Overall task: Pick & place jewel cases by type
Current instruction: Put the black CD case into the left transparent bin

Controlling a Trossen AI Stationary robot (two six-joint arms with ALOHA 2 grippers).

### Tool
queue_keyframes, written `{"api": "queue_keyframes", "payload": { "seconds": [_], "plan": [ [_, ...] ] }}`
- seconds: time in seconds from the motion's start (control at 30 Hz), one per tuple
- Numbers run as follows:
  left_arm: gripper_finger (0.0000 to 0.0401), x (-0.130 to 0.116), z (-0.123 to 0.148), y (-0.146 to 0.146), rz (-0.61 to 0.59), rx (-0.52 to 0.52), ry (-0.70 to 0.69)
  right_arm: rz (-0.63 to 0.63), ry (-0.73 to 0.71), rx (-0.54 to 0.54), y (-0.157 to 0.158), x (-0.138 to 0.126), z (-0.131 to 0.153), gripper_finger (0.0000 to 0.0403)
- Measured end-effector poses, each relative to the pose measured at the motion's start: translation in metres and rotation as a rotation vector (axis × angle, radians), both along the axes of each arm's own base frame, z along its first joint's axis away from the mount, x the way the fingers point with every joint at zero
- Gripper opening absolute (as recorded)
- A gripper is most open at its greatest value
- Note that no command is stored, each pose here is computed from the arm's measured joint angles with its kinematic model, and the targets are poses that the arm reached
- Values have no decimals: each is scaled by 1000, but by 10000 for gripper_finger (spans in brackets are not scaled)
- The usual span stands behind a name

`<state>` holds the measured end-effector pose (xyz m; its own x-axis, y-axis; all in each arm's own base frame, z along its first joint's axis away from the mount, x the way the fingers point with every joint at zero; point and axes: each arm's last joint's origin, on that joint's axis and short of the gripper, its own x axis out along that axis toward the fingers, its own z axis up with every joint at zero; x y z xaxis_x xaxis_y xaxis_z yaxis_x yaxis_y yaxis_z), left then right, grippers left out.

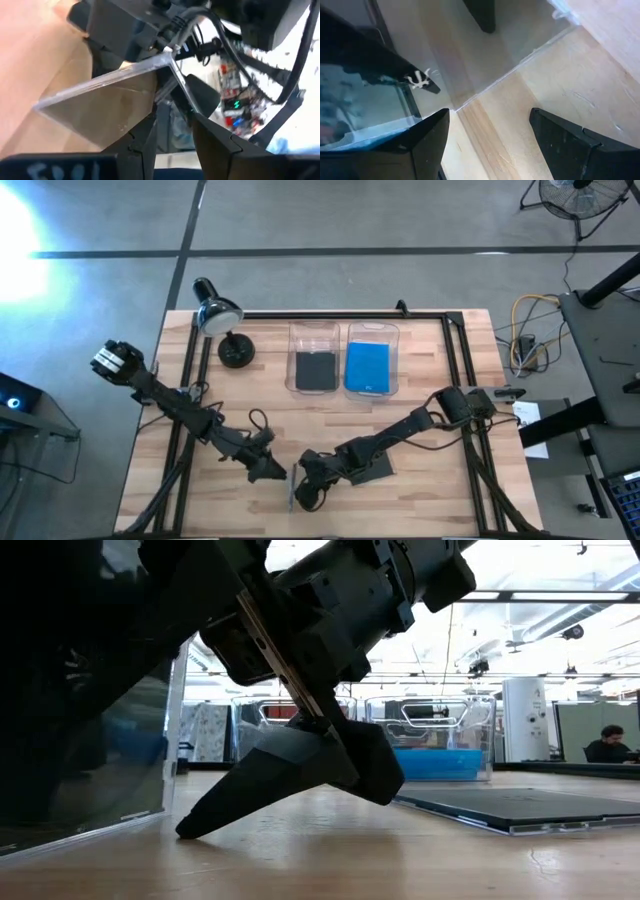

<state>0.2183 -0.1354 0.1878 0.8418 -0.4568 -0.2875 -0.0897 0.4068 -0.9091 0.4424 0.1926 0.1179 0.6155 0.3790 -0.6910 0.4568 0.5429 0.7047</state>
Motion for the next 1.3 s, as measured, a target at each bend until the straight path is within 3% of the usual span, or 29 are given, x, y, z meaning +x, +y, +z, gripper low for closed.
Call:
{"api": "queue_keyframes", "payload": {
  "seconds": [0.13, 0.23, 0.4, 0.6, 0.87, 1.1, 1.3],
  "plan": [
    [104, -7, 4, 4, 36, -116, 131, -6, 12, 4, -1, 0, 0, 279],
    [114, -11, 14, 5, 51, -144, 178, 1, 9, -2, -1, 0, 0, 279],
    [165, -8, 13, 6, 99, -59, 300, 12, 3, -13, -1, 0, 0, 279],
    [211, 12, 5, -6, 119, -41, 354, 15, 0, -20, -1, 0, 0, 279],
    [214, 20, 30, -8, 97, 54, 254, 9, -3, -34, -1, -1, -1, 279],
    [214, 11, 29, -2, 125, 47, 265, 11, -9, -47, -1, 0, -1, 279],
    [214, -3, 7, 1, 88, 123, 426, -16, -34, -40, -5, 3, 2, 279]
  ]
}}
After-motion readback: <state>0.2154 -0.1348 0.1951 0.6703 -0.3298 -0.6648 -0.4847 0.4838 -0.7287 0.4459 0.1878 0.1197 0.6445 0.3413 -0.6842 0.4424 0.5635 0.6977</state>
